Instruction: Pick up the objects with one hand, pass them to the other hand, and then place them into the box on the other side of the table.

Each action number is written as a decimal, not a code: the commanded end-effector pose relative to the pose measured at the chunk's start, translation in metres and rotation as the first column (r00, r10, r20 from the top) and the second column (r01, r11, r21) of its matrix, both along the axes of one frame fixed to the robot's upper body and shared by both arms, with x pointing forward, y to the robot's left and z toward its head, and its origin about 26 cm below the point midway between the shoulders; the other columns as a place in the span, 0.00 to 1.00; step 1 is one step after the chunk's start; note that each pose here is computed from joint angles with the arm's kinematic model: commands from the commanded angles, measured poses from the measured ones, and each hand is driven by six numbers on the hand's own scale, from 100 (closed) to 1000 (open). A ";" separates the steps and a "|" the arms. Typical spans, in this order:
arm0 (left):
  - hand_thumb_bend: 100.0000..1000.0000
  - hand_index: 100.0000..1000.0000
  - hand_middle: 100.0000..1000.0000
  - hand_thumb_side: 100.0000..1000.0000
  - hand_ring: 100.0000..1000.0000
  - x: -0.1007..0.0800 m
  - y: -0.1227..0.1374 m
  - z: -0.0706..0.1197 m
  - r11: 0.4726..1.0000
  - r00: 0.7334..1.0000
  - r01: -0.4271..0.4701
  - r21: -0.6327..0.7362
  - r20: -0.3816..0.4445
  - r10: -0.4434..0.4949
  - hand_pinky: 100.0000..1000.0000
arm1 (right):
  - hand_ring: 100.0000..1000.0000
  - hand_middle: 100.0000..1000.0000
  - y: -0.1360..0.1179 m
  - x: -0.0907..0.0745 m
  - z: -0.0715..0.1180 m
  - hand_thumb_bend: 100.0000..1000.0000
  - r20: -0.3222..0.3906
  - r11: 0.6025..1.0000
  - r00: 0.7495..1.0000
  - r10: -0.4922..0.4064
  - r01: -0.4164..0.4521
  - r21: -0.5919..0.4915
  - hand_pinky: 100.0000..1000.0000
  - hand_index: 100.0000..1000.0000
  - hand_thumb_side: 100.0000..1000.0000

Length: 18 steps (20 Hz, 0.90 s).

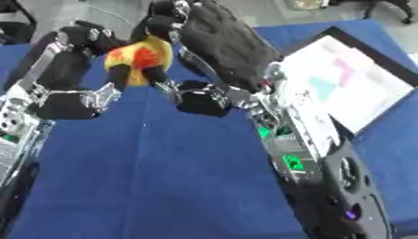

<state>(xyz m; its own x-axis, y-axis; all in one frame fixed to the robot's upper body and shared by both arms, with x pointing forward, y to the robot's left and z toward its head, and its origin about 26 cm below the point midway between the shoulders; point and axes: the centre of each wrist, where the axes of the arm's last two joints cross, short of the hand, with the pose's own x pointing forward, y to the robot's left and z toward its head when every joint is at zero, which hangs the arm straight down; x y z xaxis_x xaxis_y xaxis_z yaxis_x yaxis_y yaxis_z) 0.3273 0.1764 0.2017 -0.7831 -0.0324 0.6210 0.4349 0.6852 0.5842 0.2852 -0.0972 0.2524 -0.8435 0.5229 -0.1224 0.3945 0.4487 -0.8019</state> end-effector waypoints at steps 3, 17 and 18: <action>0.22 0.39 0.42 0.33 0.43 -0.002 0.001 0.010 1.000 0.999 0.031 0.008 0.034 -0.031 0.76 | 0.49 0.04 -0.006 0.001 0.006 0.00 0.040 0.998 0.999 -0.010 0.008 0.057 0.68 0.16 0.00; 0.83 0.75 0.67 0.62 0.60 0.027 0.009 -0.005 0.991 0.992 -0.124 -0.050 0.017 0.125 0.84 | 0.49 0.03 -0.008 0.002 0.010 0.00 -0.001 0.978 0.995 0.099 -0.097 0.182 0.66 0.17 0.00; 0.82 0.76 0.67 0.63 0.60 0.030 0.010 -0.007 0.984 0.986 -0.163 -0.070 0.007 0.164 0.84 | 0.49 0.03 -0.009 0.002 0.011 0.00 -0.013 0.975 0.993 0.116 -0.111 0.191 0.66 0.17 0.00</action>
